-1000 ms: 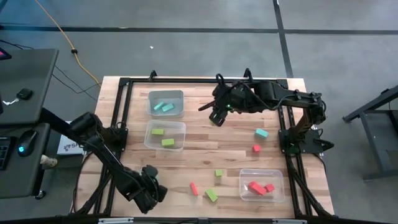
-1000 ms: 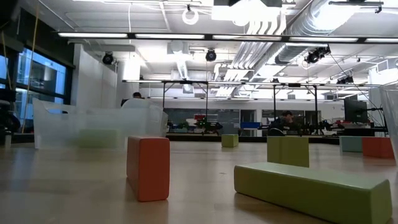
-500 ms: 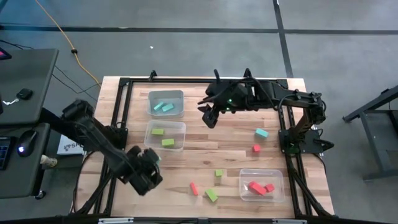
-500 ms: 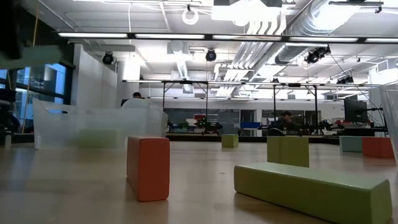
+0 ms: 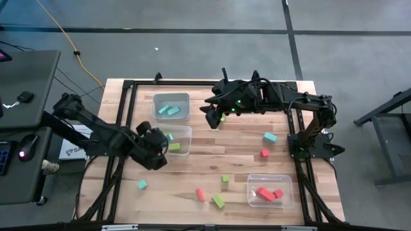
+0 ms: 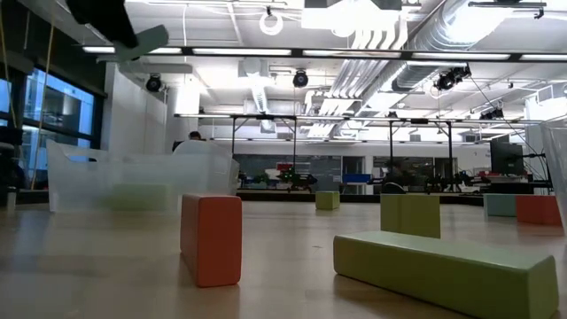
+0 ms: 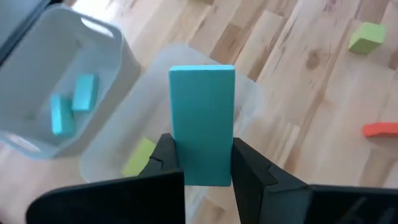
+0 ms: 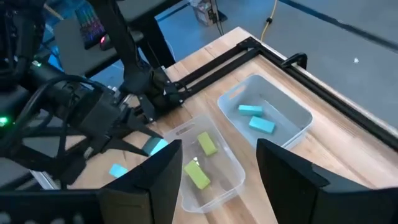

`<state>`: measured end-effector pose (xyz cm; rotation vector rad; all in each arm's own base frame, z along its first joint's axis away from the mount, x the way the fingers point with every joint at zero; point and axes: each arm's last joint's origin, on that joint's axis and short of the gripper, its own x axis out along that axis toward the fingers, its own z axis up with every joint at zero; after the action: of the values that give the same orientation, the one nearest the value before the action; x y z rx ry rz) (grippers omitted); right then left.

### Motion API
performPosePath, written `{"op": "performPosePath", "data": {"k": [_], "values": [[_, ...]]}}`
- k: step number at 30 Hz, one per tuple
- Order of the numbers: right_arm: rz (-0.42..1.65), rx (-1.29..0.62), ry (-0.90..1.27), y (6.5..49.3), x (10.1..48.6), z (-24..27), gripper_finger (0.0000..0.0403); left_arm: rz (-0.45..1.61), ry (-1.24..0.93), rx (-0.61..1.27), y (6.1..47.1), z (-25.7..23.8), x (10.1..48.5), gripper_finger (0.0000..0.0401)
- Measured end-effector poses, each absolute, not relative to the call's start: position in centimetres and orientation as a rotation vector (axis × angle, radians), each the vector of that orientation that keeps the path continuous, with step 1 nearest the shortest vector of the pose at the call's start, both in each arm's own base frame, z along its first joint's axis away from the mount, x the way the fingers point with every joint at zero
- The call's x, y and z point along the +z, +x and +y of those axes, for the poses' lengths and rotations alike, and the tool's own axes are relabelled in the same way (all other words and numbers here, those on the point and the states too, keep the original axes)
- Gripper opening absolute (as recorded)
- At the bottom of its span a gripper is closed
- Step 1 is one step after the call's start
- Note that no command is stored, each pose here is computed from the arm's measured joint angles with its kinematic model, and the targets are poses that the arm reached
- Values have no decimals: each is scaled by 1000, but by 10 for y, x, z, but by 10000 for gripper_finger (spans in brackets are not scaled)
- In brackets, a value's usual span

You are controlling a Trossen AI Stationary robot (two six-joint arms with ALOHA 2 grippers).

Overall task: Sort & place blocks by color
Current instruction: Put the blue block into the gray bin

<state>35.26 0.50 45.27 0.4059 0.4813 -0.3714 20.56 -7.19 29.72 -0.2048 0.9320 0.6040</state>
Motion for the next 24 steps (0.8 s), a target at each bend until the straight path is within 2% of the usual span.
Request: {"op": "performPosePath", "data": {"k": [7, 14, 24], "values": [[449, -415, 430, 353, 454, 4, 200, 884, -111, 530, 211, -57, 308, 40], [404, -442, 571, 354, 455, 4, 223, 810, 3, 449, 226, -49, 315, 40], [496, -442, 680, 383, 424, 15, 225, 759, 112, 409, 237, -33, 321, 40]]}}
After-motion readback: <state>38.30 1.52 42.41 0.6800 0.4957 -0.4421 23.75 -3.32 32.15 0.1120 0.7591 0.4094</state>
